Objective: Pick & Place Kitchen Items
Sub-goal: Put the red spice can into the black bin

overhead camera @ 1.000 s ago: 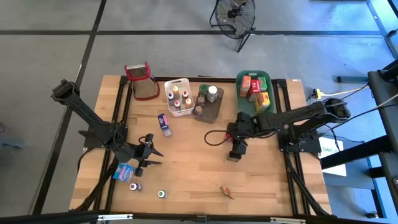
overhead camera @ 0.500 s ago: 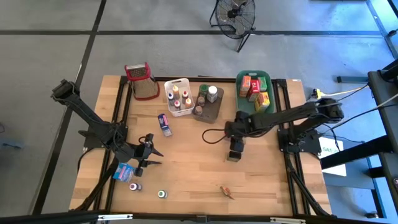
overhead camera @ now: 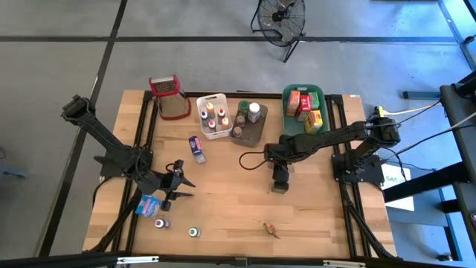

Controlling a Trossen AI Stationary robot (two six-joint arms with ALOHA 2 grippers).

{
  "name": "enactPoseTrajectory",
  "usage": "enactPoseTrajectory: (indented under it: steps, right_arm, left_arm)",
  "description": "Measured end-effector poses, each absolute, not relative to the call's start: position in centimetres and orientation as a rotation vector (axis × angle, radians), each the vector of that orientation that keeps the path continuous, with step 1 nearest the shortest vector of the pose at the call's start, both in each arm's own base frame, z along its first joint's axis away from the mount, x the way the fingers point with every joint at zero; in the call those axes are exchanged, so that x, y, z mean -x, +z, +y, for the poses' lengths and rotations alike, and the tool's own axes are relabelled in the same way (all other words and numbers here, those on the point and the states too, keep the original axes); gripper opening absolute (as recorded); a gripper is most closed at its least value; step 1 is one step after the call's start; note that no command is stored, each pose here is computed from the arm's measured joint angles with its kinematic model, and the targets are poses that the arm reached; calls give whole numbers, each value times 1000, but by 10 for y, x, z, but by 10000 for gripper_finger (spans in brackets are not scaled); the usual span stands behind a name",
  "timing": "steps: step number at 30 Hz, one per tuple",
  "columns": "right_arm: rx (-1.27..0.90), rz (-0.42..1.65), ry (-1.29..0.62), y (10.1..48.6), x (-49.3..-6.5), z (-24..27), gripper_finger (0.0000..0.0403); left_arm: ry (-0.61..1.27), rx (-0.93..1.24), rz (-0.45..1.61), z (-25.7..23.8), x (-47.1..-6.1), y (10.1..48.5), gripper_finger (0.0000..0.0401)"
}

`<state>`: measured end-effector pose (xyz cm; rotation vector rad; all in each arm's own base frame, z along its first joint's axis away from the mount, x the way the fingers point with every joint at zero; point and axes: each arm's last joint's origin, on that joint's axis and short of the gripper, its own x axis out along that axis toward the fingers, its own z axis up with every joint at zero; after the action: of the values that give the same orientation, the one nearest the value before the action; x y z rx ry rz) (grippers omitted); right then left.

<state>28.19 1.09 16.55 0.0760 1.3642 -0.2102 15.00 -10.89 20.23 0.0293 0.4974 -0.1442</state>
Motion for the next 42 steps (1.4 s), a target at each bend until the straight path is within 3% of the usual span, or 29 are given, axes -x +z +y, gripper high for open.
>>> enactPoseTrajectory:
  steps: [8,16,33,42]
  right_arm:
    - [-154,1366,-175,167,-282,8,203]
    - [-180,1343,-184,172,-284,8,203]
    - [-43,1086,-133,307,-325,-16,203]
    - [-64,1035,-149,301,-336,-82,203]
  left_arm:
    - [-144,-29,498,-109,-150,202,143]
    - [-144,-29,497,-109,-150,202,143]
    - [-144,-29,497,-109,-150,202,143]
    - [-144,-29,498,-109,-150,202,143]
